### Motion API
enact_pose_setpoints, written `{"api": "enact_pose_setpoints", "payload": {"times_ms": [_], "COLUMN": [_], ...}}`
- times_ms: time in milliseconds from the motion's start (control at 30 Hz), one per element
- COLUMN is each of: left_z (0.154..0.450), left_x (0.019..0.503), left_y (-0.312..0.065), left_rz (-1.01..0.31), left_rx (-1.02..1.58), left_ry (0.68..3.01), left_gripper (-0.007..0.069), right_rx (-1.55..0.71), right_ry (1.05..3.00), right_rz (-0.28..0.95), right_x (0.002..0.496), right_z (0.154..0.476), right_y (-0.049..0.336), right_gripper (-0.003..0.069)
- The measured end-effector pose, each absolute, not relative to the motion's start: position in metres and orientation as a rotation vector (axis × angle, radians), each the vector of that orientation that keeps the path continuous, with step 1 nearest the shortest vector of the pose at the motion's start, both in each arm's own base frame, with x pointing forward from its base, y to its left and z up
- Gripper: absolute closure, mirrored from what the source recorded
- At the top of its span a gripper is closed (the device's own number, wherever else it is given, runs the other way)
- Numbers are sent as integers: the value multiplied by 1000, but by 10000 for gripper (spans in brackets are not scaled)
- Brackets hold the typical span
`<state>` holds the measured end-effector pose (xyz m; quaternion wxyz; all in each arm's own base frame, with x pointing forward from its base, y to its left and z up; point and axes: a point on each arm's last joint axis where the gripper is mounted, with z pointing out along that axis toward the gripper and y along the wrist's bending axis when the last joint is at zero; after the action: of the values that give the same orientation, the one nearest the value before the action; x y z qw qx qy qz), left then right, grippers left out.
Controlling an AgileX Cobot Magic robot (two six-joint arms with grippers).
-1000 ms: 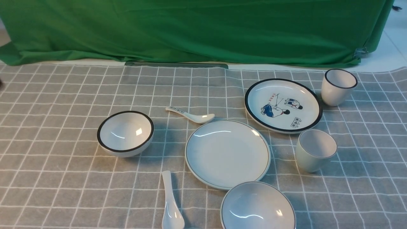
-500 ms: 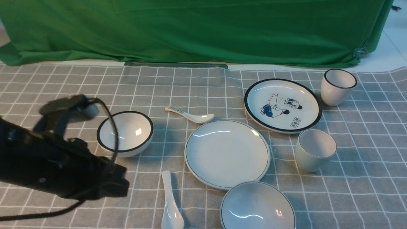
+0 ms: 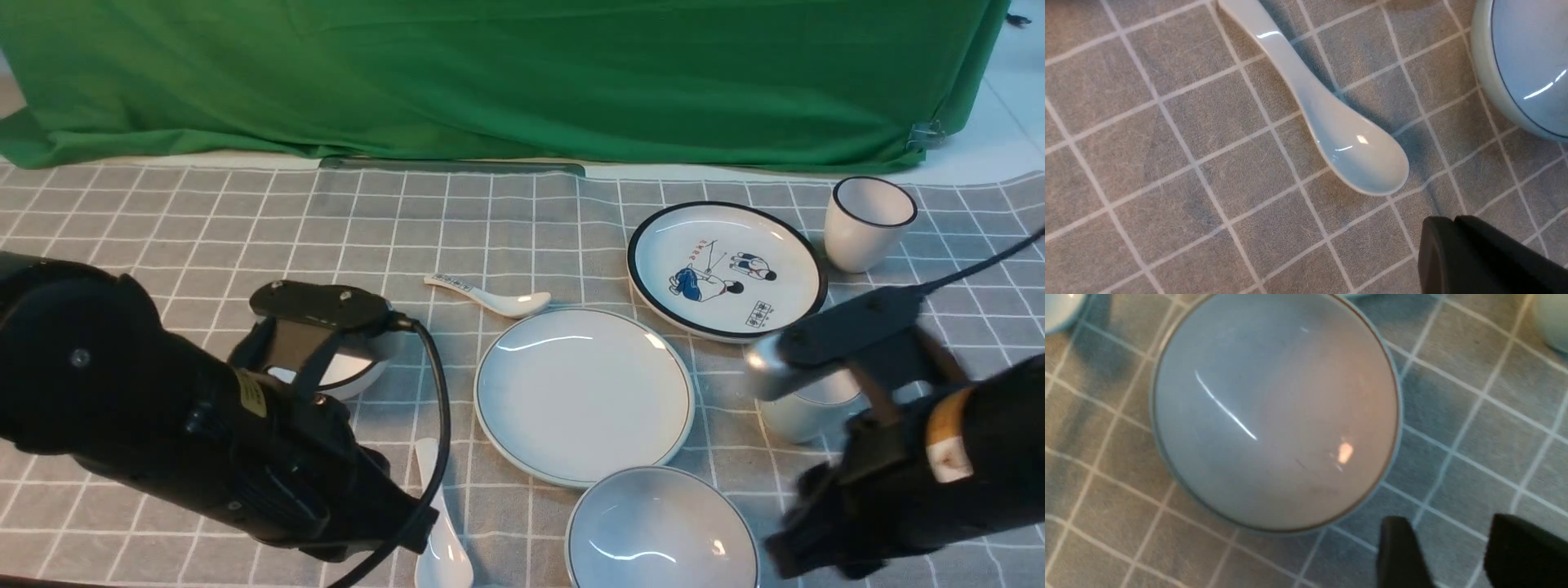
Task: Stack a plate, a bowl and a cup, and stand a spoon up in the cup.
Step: Use the right arm to grab a blue rice bowl
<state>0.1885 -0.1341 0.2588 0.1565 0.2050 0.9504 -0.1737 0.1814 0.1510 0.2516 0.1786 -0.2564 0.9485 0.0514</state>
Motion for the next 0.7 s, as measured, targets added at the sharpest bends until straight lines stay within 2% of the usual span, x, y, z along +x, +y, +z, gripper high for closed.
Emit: {"api": "enact_pose_setpoints", "payload": {"times_ms": [33, 133, 167, 333, 600, 667, 700], "left_z": [259, 258, 258, 258, 258, 258, 258], "left_x": [189, 191, 191, 192, 192, 192, 192], "left_y": [-132, -130, -129, -128, -128, -128, -128], "left_rz": [-491, -485, -482, -481, -481, -482, -482], "left_rx": [579, 560, 552, 547, 540, 537, 537], "left_ry": [2727, 2731, 2732, 2730, 2736, 2737, 2737], "left_gripper": [624, 621, 619, 617, 617, 617, 617], "right_rx": [-715, -704, -704, -707, -691, -692, -690], "right_ry": [2704, 2741, 2755, 2790, 2827, 2834, 2834], "right_rz": [137, 117, 108, 89, 57, 53, 56], "right_x": [185, 192, 196, 209, 218, 219, 220], "right_z": [245, 232, 224, 195, 168, 163, 162], "right_y": [155, 161, 165, 176, 183, 184, 185], "right_gripper": [158, 62, 53, 108, 120, 149, 221]}}
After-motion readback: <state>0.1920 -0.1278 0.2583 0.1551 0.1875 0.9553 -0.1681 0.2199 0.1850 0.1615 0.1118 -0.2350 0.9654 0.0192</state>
